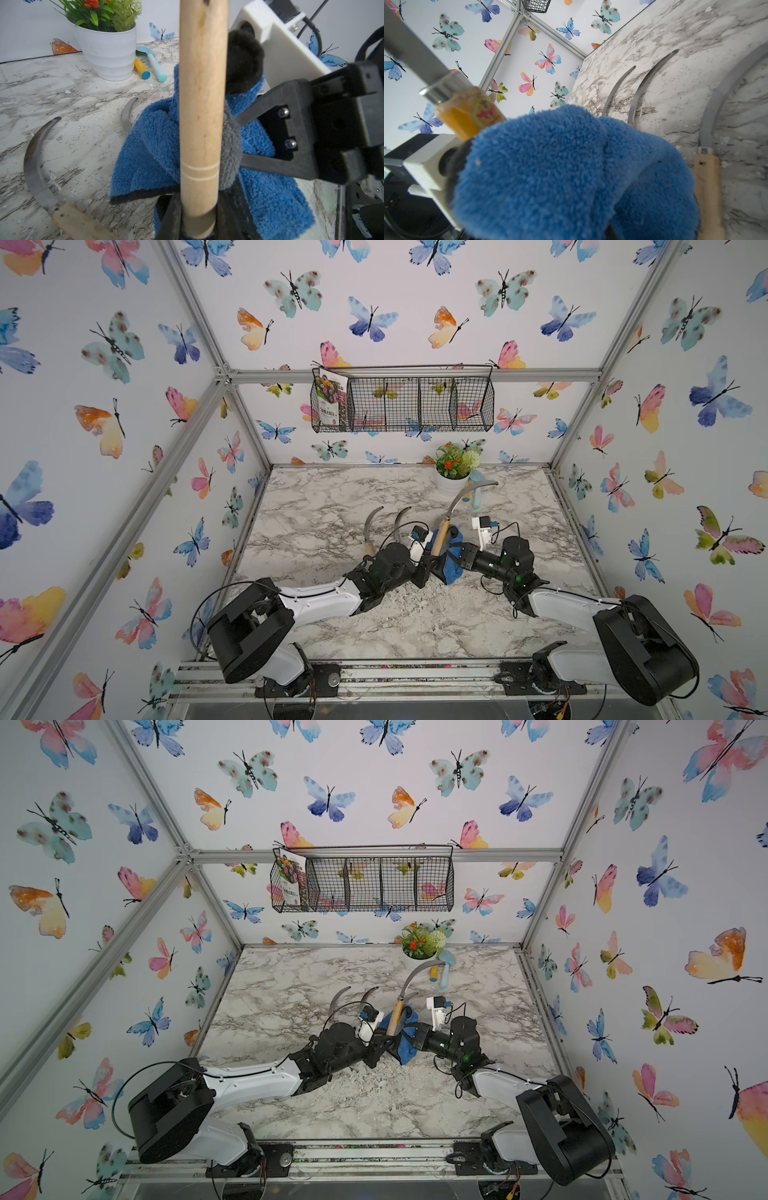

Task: Wipe small sickles with rags
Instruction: Wipe the small sickle.

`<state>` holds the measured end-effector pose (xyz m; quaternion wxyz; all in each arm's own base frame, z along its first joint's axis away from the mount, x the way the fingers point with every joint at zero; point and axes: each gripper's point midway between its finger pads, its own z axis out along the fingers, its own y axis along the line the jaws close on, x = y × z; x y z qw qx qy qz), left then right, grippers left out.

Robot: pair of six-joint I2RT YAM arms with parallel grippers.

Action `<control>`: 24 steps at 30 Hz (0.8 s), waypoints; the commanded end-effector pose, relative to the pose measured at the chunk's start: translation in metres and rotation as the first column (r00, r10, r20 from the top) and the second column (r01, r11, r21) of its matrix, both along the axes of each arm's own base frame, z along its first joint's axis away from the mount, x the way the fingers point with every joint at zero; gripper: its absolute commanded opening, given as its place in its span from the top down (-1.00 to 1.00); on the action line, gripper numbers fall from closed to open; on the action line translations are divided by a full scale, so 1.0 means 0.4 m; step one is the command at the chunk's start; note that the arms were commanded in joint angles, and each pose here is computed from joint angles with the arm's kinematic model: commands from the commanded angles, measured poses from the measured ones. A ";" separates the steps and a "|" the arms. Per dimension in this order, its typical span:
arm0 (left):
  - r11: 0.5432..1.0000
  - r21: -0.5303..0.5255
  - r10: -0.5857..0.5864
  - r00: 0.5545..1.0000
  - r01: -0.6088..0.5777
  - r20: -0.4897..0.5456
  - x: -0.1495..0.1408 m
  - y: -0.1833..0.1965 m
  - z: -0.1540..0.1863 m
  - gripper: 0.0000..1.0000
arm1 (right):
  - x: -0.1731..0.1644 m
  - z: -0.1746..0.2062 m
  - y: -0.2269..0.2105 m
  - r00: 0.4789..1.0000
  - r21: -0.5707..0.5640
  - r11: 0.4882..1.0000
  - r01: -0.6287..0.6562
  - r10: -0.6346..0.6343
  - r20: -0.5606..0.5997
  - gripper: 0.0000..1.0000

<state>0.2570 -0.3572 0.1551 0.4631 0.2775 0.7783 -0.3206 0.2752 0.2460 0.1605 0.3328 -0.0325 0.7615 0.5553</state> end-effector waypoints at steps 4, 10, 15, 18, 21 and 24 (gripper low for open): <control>0.999 0.040 -0.027 0.999 0.029 -0.041 -0.008 -0.016 -0.033 1.00 | -0.006 0.106 0.013 0.989 0.098 0.993 -0.066 0.052 0.136 0.96; 0.998 0.046 -0.037 0.998 0.040 -0.052 -0.008 -0.024 -0.041 1.00 | 0.061 0.184 -0.042 0.983 0.136 0.990 -0.025 0.000 0.183 0.96; 0.998 0.053 -0.039 0.998 0.042 -0.054 -0.007 -0.027 -0.045 1.00 | 0.104 0.223 -0.089 0.978 0.127 0.992 0.023 -0.048 0.201 0.96; 0.998 0.054 -0.042 0.998 0.045 -0.055 -0.006 -0.030 -0.046 1.00 | 0.107 0.209 -0.086 0.982 0.116 0.993 0.009 -0.031 0.185 0.96; 0.998 0.049 -0.046 0.997 0.049 -0.055 -0.008 -0.030 -0.044 1.00 | 0.095 0.160 -0.081 0.990 0.127 0.992 -0.008 -0.010 0.140 0.96; 0.998 0.034 -0.046 0.998 0.048 -0.049 -0.012 -0.026 -0.038 1.00 | 0.069 0.112 -0.080 0.994 0.150 0.989 -0.014 -0.002 0.112 0.96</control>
